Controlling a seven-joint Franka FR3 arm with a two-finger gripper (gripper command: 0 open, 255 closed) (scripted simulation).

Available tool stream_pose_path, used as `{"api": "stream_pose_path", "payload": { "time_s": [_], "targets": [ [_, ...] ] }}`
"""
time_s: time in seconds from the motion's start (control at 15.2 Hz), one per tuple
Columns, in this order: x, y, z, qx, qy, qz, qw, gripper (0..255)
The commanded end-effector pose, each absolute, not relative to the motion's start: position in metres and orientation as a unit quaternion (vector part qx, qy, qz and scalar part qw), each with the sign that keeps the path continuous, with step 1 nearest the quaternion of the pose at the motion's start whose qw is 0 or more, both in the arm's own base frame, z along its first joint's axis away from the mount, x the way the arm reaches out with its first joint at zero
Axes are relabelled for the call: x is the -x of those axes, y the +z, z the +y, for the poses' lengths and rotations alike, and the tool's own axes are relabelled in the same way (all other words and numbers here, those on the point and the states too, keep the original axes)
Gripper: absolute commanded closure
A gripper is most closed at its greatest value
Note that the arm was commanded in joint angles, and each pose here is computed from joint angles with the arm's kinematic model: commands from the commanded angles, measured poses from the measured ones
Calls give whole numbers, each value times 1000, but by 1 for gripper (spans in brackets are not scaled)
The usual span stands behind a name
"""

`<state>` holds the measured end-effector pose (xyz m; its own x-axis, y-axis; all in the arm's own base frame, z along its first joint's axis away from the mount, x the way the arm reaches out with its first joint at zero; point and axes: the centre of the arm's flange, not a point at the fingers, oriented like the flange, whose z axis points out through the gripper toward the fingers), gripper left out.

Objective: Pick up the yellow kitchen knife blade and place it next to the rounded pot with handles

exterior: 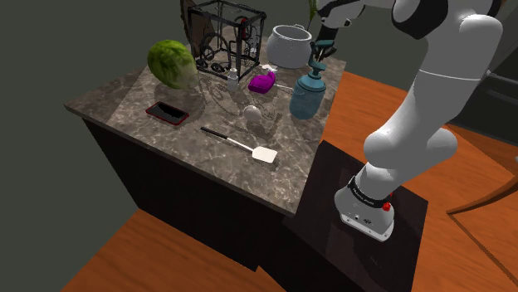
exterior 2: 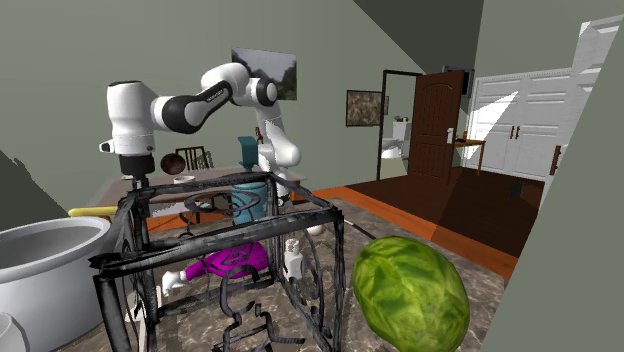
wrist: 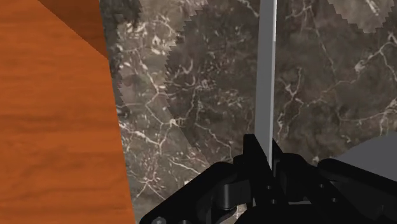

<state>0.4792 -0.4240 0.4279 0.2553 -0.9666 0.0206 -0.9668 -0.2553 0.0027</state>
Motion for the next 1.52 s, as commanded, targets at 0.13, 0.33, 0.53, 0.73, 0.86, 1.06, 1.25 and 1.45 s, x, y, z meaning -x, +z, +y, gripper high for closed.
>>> {"api": "stream_pose_path", "payload": {
  "time_s": [0.13,0.33,0.53,0.73,0.86,1.06,1.25,1.45],
  "targets": [
    [-478,407,-424,-792,8,-610,7,255],
    [-478,391,-424,-792,8,-610,7,255],
    [-478,375,-424,-792,8,-610,7,255],
    [-478,359,-424,-792,8,-610,7,255],
    [-478,349,-424,-792,8,-610,7,255],
    [-478,338,-424,-792,8,-610,7,255],
    [-478,338,-424,-792,8,-610,7,255],
    [-478,338,-424,-792,8,-610,7,255]
  ]
}}
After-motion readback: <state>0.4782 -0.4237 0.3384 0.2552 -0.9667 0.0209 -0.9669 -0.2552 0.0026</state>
